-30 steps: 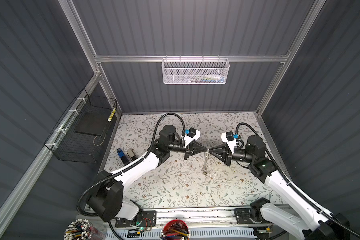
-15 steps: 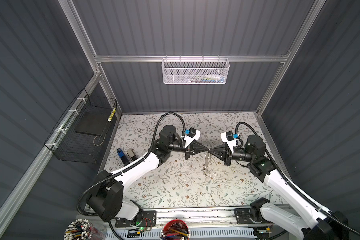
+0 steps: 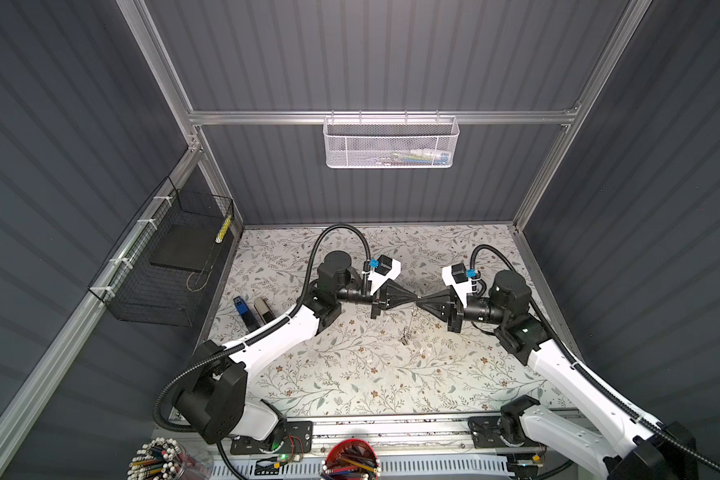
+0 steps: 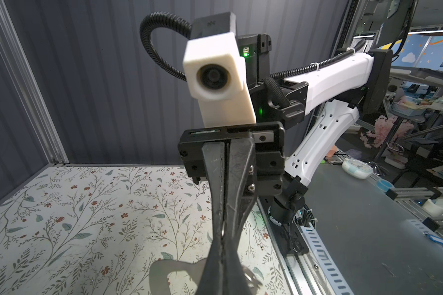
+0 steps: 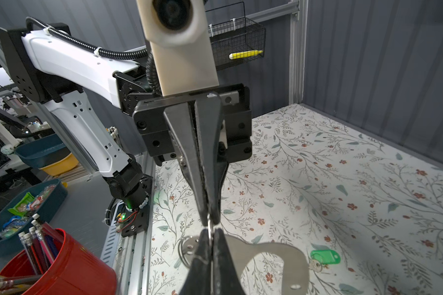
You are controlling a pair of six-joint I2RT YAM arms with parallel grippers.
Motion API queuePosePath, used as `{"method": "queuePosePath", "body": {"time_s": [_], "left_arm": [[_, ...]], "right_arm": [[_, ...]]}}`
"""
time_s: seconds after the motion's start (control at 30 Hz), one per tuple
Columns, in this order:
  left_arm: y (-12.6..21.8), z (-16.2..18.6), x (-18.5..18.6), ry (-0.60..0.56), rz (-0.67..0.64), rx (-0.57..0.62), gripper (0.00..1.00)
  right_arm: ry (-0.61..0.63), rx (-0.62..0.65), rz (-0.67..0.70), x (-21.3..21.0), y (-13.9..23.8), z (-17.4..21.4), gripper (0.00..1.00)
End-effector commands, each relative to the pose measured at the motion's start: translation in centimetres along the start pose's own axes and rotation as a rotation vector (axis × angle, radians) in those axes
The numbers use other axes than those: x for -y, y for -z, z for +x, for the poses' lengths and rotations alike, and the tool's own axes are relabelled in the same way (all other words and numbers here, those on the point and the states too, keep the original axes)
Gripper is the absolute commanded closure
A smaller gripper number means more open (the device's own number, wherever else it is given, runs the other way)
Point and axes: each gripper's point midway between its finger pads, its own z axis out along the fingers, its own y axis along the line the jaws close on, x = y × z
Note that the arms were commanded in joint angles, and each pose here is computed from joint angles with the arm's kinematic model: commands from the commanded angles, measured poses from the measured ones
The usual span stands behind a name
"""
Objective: Put the keys on the keyring
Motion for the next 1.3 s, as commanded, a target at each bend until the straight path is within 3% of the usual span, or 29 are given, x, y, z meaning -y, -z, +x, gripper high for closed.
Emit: {"method": "queuePosePath", "body": {"time_s": [0.0,0.1,0.13,0.17,0.3,0.5,0.67,0.83,0.97,1.13,1.27], "left_arm": [[0.1,-1.1,0.9,-0.051,0.023,0.031,1.0],[0.1,-0.8,0.7,-0.04,0.016,0.023,1.0],[0.1,-0.6,0.6,-0.038,0.004,0.014,0.95],[0.2,-0.3,0.2,-0.034,-0.023,-0.003,0.83],[1.7,1.3,-2.4,0.013,-0.218,-0.141,0.54],[5.0,3.0,-6.5,0.131,-0.486,-0.245,0.3],[7.0,7.6,-9.6,0.236,-0.68,-0.35,0.24],[6.9,13.2,-10.4,0.333,-0.653,-0.551,0.25],[5.5,15.6,-10.8,0.413,-0.57,-0.615,0.39],[3.6,14.5,-10.1,0.266,-0.498,-0.479,0.39],[3.5,15.7,-9.8,0.261,-0.473,-0.491,0.38]], "right_arm": [[0.029,0.013,-0.008,-0.7,0.3,-0.2,1.0],[0.042,0.012,-0.004,-0.7,0.4,-0.2,1.0],[0.043,-0.002,0.003,-0.6,0.4,0.0,1.0],[0.045,-0.022,0.02,-0.4,0.4,0.3,1.0],[0.049,-0.132,0.091,0.4,1.0,1.7,1.0],[0.066,-0.211,0.169,1.3,1.7,2.8,1.0],[0.049,-0.244,0.213,2.2,1.8,3.4,1.0],[0.019,-0.308,0.288,3.3,2.5,4.4,1.0],[-0.007,-0.376,0.338,4.0,3.2,6.1,1.0],[0.204,-0.264,0.322,2.9,3.5,5.8,1.0],[0.39,-0.183,0.303,2.0,3.6,5.7,1.0]]}}
